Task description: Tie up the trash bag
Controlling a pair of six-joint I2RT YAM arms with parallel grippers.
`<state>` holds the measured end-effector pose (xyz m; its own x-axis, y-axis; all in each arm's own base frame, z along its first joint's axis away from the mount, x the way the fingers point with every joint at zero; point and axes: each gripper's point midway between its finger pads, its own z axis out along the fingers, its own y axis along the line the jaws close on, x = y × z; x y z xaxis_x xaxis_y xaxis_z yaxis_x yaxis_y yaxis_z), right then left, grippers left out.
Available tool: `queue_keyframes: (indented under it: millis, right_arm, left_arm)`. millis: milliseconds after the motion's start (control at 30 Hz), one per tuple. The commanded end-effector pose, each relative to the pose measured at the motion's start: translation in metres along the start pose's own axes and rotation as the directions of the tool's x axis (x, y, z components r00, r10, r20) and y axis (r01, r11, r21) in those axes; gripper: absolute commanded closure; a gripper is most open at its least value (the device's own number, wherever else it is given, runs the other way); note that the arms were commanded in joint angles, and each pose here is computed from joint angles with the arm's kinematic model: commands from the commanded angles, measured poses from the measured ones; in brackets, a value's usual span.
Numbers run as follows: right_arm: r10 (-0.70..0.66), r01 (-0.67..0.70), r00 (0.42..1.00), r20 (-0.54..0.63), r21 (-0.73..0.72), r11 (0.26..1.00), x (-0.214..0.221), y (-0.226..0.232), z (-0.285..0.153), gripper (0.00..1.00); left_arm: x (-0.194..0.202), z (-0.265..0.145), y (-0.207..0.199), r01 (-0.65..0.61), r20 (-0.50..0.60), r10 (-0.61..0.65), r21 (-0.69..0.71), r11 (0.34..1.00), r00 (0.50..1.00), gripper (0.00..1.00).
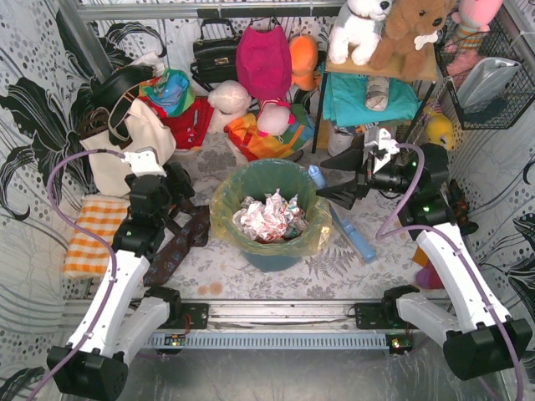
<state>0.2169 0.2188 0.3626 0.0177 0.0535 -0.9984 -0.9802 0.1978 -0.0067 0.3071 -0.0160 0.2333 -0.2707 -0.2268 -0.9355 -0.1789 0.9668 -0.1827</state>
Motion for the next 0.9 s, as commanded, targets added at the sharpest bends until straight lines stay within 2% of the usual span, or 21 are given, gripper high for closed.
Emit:
queue_keyframes:
  millis: [0, 167, 433, 767, 867]
  right_arm:
    - [-0.096, 0.096, 0.995, 0.008, -0.074, 0.993, -0.012, 0.001, 0.013, 0.29]
    - [-0.072, 0.07, 0.997, -0.012, -0.141, 0.988, -0.007, 0.005, 0.025, 0.45]
    - [-0.045, 0.036, 0.998, -0.042, -0.192, 0.981, 0.007, 0.012, 0.025, 0.55]
    - [-0.137, 0.128, 0.988, -0.07, -0.119, 0.985, 0.001, 0.002, 0.022, 0.82]
    - [-0.18, 0.178, 0.979, -0.099, -0.029, 0.984, -0.006, -0.011, 0.018, 0.92]
  left_arm:
    - [-0.009, -0.003, -0.004, 0.016, 0.045, -0.017, 0.019, 1.0, 0.999, 0.02]
    - [-0.009, -0.003, -0.002, 0.019, 0.049, -0.02, 0.014, 1.0, 0.999, 0.02]
    - [-0.008, -0.002, -0.002, 0.021, 0.044, -0.021, 0.01, 1.0, 0.999, 0.02]
    - [-0.007, -0.002, -0.002, 0.023, 0.041, -0.023, 0.01, 1.0, 0.999, 0.02]
    - [-0.006, -0.002, -0.002, 0.022, 0.041, -0.023, 0.011, 1.0, 0.999, 0.02]
